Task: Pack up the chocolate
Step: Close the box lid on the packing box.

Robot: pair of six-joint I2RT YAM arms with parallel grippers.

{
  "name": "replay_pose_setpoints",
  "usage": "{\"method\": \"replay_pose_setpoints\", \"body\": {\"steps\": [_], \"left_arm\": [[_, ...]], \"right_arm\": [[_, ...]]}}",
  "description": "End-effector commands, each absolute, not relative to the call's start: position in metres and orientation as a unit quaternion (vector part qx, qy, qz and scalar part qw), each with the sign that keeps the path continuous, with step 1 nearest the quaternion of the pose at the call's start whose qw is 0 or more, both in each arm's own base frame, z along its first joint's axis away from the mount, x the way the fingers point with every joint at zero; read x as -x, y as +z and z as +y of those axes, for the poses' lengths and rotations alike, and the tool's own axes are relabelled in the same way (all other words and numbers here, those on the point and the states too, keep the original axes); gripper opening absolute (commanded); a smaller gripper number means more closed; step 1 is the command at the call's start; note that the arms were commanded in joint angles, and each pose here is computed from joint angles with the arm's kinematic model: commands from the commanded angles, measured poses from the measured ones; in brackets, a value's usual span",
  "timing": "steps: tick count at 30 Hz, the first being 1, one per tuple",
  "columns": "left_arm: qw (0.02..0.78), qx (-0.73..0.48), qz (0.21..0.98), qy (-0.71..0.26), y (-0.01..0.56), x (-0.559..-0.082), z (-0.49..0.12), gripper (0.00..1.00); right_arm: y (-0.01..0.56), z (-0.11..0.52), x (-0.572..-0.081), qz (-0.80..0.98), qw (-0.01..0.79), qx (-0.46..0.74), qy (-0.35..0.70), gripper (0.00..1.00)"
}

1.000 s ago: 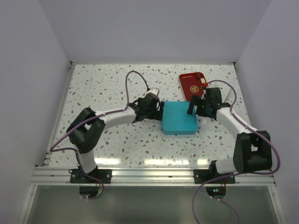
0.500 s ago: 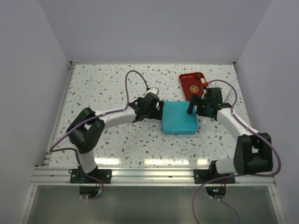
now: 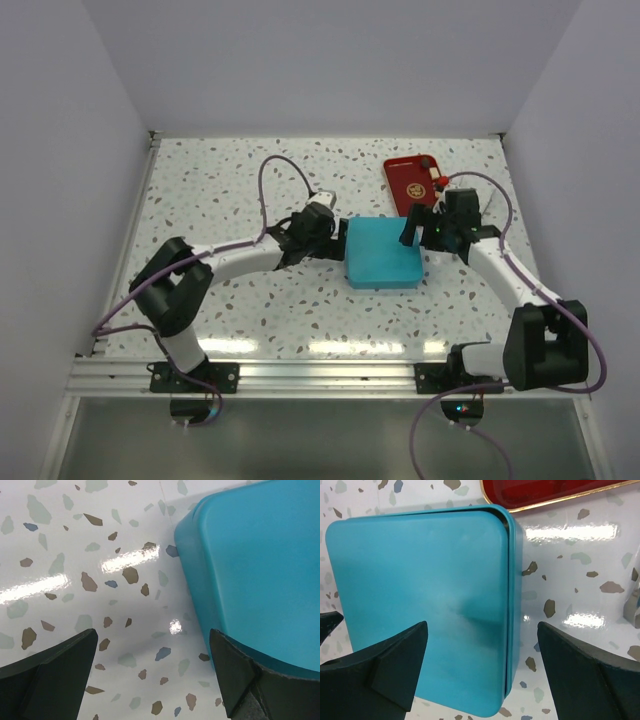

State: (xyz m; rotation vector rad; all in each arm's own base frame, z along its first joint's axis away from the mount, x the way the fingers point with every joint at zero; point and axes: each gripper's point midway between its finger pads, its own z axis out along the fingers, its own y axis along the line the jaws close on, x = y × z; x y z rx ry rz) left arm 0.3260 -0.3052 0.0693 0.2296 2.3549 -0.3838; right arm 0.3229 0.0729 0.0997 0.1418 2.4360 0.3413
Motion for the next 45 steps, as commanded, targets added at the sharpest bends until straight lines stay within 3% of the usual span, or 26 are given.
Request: {"method": "replay_pose_setpoints", "body": {"steps": [1,8,45], "left_arm": [[0.403,-0.085,0.881,-0.231,0.110,-0.328,-0.327,1.00],[0.412,-0.101,0.847,-0.321,0.129,-0.317,-0.351,1.00],[0.366,-0.115,0.834,-0.397,0.112,-0.313,-0.399,1.00]], "right_arm": [[0.101,0.086,-0.318,0.927,0.330,-0.051,0.170,0.94],[0.098,0.097,-0.317,0.925,0.319,-0.049,0.201,0.95],[0.090,0.107,-0.314,0.923,0.306,-0.056,0.228,0.95]]}}
